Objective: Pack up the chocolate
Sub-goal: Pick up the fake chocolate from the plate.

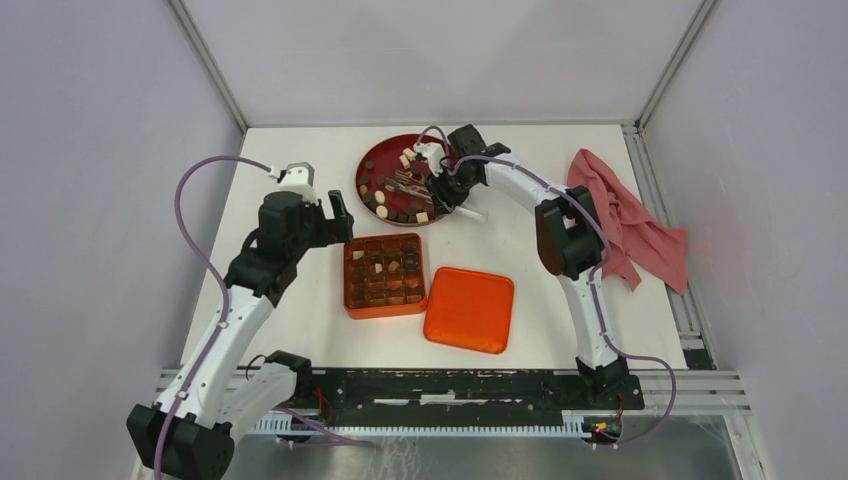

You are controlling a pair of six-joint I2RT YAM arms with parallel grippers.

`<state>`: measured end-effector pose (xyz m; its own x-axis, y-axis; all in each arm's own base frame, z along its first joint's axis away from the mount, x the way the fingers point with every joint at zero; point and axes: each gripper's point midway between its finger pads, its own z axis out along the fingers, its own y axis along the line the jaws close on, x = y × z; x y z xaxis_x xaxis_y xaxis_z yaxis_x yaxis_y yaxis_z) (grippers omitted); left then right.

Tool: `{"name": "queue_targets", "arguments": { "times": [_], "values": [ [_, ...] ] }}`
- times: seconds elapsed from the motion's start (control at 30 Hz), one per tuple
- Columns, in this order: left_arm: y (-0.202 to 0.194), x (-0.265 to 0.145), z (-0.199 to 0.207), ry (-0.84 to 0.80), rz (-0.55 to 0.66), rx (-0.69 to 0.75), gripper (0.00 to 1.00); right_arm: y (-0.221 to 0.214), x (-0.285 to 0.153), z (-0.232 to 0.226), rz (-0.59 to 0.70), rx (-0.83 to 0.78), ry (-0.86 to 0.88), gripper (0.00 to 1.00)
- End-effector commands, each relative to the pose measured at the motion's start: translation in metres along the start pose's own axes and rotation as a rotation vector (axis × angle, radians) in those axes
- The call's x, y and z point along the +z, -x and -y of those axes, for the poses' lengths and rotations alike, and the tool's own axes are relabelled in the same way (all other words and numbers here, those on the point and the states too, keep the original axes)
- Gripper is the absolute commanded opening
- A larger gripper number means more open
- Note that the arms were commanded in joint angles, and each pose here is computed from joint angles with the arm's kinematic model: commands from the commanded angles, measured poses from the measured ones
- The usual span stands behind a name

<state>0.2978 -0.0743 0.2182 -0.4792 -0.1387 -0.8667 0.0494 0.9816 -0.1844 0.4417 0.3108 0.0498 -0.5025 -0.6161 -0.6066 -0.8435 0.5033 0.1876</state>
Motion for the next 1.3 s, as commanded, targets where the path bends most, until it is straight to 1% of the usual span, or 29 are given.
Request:
{"name": "queue_targets", "arguments": {
  "times": [0.0,0.27,0.47,0.77,0.8,0.9,0.97,1.0,1.1,1.27],
  "values": [
    [0.005,0.0,-0.003,0.012,0.024,0.044,1.0,0.017,0.002,-0.002,0.033,-0.014,-0.006,0.47],
    [0.005,0.0,-0.003,0.009,0.021,0.046,1.0,0.011,0.008,0.008,-0.001,-0.01,-0.06,0.47],
    [0.005,0.0,-0.003,0.01,0.021,0.043,1.0,0.012,0.004,0.009,-0.017,-0.028,-0.09,0.46],
    [0.005,0.0,-0.002,0.007,0.024,0.042,1.0,0.01,0.004,0.008,-0.042,-0.051,-0.108,0.39],
    [0.005,0.0,-0.002,0.007,0.025,0.042,1.0,0.01,0.003,0.009,-0.041,-0.052,-0.11,0.38],
    [0.006,-0.001,-0.003,0.008,0.026,0.042,1.0,0.011,0.002,0.008,-0.04,-0.058,-0.112,0.28],
    [0.005,0.0,-0.003,0.009,0.025,0.042,1.0,0.014,-0.003,0.008,-0.031,-0.066,-0.116,0.18],
    [0.006,-0.001,-0.003,0.008,0.027,0.041,1.0,0.017,-0.006,0.008,-0.024,-0.069,-0.118,0.11],
    [0.006,-0.001,-0.003,0.011,0.028,0.041,1.0,0.029,-0.019,0.005,0.014,-0.088,-0.117,0.0],
    [0.009,-0.003,-0.005,0.018,0.043,0.037,1.0,0.041,-0.039,0.002,0.073,-0.099,-0.095,0.0]
  ]
}}
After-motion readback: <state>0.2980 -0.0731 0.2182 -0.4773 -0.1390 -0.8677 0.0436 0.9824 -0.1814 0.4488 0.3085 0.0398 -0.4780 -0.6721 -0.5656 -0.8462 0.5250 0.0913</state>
